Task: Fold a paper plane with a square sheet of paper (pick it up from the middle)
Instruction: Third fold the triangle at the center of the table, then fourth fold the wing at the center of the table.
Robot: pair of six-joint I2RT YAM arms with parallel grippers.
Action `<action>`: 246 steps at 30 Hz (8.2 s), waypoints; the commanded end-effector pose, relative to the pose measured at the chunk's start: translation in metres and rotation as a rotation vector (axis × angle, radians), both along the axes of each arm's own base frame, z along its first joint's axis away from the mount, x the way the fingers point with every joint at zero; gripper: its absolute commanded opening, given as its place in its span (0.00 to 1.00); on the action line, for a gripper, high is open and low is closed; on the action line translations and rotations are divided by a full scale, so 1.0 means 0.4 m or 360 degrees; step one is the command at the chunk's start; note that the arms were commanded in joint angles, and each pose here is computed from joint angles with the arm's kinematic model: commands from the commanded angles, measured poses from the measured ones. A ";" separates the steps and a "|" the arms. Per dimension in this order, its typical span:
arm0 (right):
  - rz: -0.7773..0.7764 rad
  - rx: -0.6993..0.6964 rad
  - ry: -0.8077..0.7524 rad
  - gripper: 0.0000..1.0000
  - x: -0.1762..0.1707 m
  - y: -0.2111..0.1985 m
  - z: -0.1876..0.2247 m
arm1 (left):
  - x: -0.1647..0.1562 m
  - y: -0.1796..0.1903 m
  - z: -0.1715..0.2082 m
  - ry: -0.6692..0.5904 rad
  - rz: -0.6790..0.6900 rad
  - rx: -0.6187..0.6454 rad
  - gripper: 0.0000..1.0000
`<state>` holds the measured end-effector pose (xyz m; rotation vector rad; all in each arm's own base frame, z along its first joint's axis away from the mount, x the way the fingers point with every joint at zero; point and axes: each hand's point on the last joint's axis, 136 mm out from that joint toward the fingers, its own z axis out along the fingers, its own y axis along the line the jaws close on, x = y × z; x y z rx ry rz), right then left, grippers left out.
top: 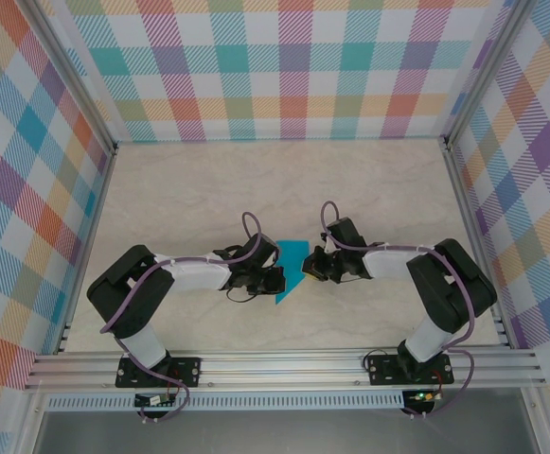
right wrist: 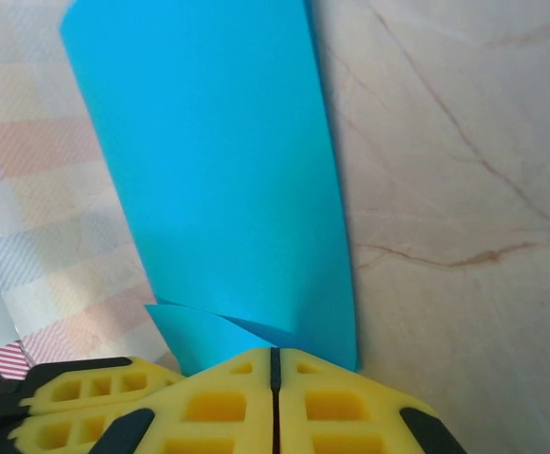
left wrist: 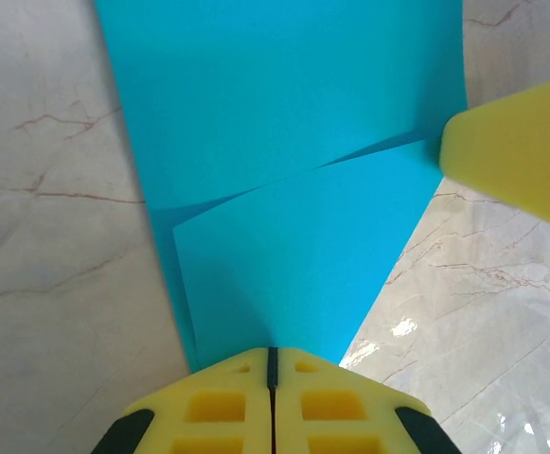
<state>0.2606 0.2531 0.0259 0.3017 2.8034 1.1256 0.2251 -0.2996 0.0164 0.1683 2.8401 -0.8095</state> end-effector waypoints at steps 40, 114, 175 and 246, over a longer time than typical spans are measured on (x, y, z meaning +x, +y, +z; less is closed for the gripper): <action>0.0054 0.0161 -0.0081 0.09 -0.003 0.010 0.093 | -0.055 0.095 -0.066 0.0099 0.0004 0.0276 0.07; 0.0100 -0.0086 -0.0060 0.19 -0.027 0.022 0.064 | 0.046 0.036 0.065 0.0005 0.0088 0.0155 0.11; 0.0101 0.0161 0.0030 0.38 -0.008 0.061 0.042 | 0.067 0.073 0.017 -0.0041 0.0111 0.0316 0.12; 0.0412 0.0086 -0.0021 0.11 -0.014 0.082 0.039 | -0.034 -0.029 0.081 -0.0479 0.0013 0.0567 0.49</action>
